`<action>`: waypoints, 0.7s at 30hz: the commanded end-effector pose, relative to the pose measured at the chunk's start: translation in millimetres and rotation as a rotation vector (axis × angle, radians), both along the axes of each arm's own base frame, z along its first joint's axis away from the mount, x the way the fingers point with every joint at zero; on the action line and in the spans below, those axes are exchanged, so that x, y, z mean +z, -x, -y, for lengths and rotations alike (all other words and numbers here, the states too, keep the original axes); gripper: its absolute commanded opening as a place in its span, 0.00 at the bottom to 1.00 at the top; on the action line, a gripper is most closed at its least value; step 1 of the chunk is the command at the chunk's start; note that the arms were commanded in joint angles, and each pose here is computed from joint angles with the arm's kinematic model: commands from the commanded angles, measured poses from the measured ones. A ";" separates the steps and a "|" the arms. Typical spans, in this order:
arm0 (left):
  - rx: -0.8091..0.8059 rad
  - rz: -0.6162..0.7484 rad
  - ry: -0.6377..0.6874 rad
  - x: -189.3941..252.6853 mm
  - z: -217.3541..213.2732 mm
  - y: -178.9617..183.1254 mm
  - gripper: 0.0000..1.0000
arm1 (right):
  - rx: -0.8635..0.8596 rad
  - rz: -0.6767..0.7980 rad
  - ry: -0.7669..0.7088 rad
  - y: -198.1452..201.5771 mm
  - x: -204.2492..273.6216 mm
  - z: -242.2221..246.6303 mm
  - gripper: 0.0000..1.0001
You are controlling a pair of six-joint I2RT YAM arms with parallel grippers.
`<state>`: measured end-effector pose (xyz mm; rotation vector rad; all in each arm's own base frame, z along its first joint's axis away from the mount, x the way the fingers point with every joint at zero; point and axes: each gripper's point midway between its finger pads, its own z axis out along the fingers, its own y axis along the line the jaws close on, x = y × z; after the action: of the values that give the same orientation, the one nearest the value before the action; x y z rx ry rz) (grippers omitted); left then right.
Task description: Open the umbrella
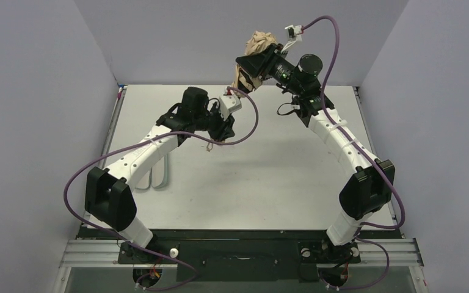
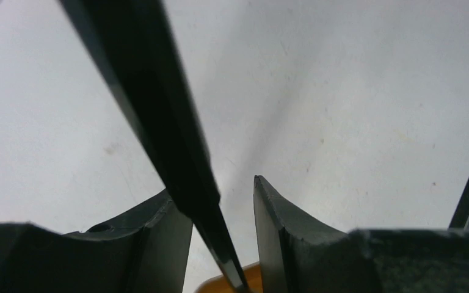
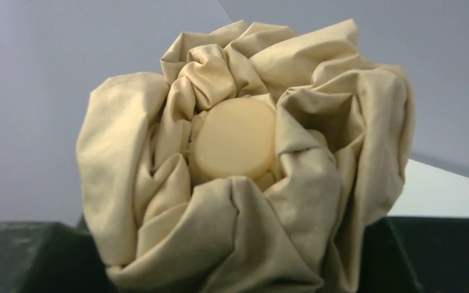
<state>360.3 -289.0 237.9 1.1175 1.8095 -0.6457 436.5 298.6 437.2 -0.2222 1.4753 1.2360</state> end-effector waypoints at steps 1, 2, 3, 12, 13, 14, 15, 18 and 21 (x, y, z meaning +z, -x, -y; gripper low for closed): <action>-0.008 -0.091 -0.119 -43.6 -20.0 16.9 0.38 | -0.042 0.287 -0.155 41.2 120.6 31.6 0.00; -0.012 -0.101 -0.127 -48.6 -21.5 19.6 0.39 | -0.047 0.290 -0.159 41.0 123.1 33.3 0.00; -0.013 -0.107 -0.132 -51.6 -22.3 20.9 0.39 | -0.050 0.293 -0.161 40.8 124.6 34.8 0.00; -0.018 -0.130 -0.197 -78.7 -34.7 29.8 0.38 | -0.069 0.301 -0.165 37.4 129.1 45.6 0.00; -0.018 -0.137 -0.206 -82.9 -36.6 31.4 0.35 | -0.073 0.304 -0.165 36.6 129.8 47.0 0.00; -0.023 -0.136 -0.214 -85.1 -37.8 32.2 0.34 | -0.078 0.304 -0.166 35.5 130.6 49.9 0.00; -0.020 -0.146 -0.224 -89.7 -40.6 33.8 0.31 | -0.079 0.307 -0.167 35.8 132.1 51.4 0.00; -0.017 -0.155 -0.244 -97.3 -46.8 35.7 0.28 | -0.093 0.312 -0.171 33.6 135.5 59.7 0.00; -0.015 -0.172 -0.267 -107.0 -55.2 39.5 0.28 | -0.101 0.318 -0.175 33.3 138.7 65.6 0.00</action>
<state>332.6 -254.4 148.1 1.2378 2.0170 -0.5781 449.2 261.9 467.8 -0.1595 1.4063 1.1917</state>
